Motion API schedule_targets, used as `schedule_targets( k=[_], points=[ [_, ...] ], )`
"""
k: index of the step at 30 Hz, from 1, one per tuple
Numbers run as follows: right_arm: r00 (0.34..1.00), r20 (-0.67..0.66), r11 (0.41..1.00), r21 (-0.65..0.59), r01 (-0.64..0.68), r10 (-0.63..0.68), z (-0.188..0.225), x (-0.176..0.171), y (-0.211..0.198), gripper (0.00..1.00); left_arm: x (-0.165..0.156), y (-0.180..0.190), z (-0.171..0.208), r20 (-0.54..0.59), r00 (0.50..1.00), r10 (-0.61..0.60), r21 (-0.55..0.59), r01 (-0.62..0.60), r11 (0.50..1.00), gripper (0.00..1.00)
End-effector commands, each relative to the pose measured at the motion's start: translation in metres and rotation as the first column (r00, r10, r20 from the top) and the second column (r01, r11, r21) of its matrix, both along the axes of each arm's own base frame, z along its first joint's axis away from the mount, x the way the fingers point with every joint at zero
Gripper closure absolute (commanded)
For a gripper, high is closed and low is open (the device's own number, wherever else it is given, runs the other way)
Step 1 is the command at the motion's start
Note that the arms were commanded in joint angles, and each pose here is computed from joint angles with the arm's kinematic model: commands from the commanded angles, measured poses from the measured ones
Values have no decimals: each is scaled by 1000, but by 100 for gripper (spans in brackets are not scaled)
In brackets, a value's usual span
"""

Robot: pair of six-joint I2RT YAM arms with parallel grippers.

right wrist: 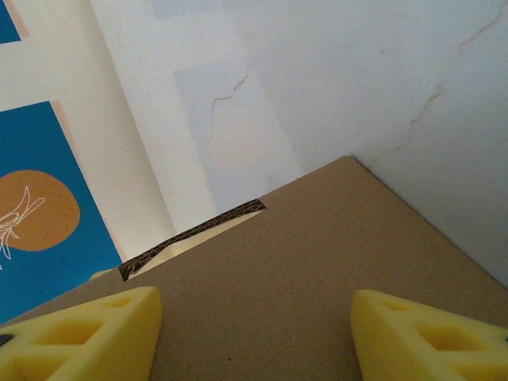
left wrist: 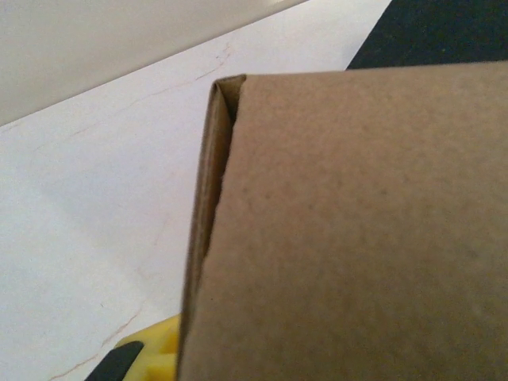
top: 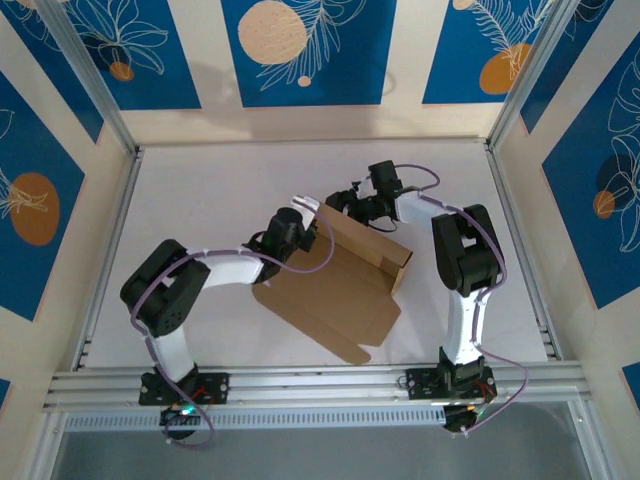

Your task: Fold the paper box

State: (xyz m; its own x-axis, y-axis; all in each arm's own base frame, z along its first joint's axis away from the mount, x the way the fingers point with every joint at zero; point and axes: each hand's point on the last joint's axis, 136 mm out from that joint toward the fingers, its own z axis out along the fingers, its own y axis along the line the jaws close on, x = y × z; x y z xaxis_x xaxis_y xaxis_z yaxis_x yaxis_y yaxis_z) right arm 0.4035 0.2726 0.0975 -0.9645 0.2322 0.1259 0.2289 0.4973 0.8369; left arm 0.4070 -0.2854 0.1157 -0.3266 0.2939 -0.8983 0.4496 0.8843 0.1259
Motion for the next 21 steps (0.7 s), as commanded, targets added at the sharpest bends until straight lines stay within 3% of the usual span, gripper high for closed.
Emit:
schedule_targets(
  k=[1, 9, 14, 17, 21],
  points=[
    [992, -39, 992, 49, -115, 117, 16, -39, 23, 35, 8, 5, -6, 7, 999, 48, 56, -48, 997, 83],
    [997, 75, 993, -118, 7, 2, 41, -20, -37, 24, -13, 4, -2, -18, 1000, -9, -52, 8, 999, 62],
    [981, 187, 974, -210, 85, -46, 74, -16, -69, 20, -22, 1, 12, -22, 998, -55, -76, 53, 996, 55],
    [966, 256, 957, -272, 101, -29, 92, -22, -77, 20, -28, -3, 16, -32, 995, -96, -109, 92, 990, 49],
    [945, 327, 940, -327, 96, 18, 108, -37, -80, 31, -33, -3, 22, -12, 993, -115, -154, 112, 982, 42]
  ],
)
